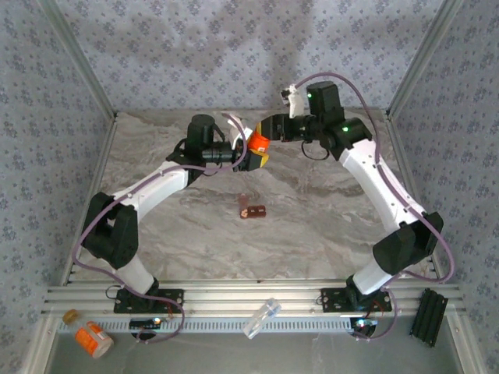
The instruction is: Sort the pills into containers
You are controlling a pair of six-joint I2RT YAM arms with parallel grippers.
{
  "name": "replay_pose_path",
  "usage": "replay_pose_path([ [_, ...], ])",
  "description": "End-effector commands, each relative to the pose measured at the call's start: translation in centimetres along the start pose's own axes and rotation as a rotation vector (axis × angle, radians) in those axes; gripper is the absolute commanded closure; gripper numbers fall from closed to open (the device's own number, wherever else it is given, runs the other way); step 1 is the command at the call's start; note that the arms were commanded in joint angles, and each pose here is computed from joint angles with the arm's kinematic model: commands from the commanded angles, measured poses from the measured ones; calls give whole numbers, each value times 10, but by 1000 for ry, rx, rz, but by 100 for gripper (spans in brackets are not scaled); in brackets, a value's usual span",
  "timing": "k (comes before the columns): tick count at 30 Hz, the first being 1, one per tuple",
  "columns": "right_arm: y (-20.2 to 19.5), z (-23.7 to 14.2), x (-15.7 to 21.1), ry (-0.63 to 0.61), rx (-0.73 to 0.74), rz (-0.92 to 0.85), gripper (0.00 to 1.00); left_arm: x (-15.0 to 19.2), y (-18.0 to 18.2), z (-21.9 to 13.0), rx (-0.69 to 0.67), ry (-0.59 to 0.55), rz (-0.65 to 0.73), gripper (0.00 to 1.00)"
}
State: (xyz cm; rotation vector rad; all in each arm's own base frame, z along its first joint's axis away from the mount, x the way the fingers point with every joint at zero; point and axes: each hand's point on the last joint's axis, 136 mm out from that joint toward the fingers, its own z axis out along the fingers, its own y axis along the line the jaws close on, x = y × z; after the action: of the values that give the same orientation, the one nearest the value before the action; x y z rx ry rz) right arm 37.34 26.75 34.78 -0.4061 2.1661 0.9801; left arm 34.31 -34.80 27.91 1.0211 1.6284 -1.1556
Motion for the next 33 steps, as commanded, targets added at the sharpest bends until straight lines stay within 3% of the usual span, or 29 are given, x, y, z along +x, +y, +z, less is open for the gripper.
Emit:
replay_pose_path([
  [1, -3, 21, 30, 55, 81, 125, 55, -58, -13, -13, -79, -152, 180, 100],
  [16, -1, 31, 21, -21, 102, 218, 48, -48, 2, -12, -199, -191, 183, 100],
  [22, 0, 5, -2, -93, 69, 211, 38, -47, 7, -15, -203, -196, 173, 100],
  [28, 7, -37, -25, -179, 20, 143, 17, -46, 10, -16, -182, -191, 162, 100],
  [33, 7, -62, -28, -190, -24, 72, 14, -46, 5, -18, -140, -187, 163, 100],
])
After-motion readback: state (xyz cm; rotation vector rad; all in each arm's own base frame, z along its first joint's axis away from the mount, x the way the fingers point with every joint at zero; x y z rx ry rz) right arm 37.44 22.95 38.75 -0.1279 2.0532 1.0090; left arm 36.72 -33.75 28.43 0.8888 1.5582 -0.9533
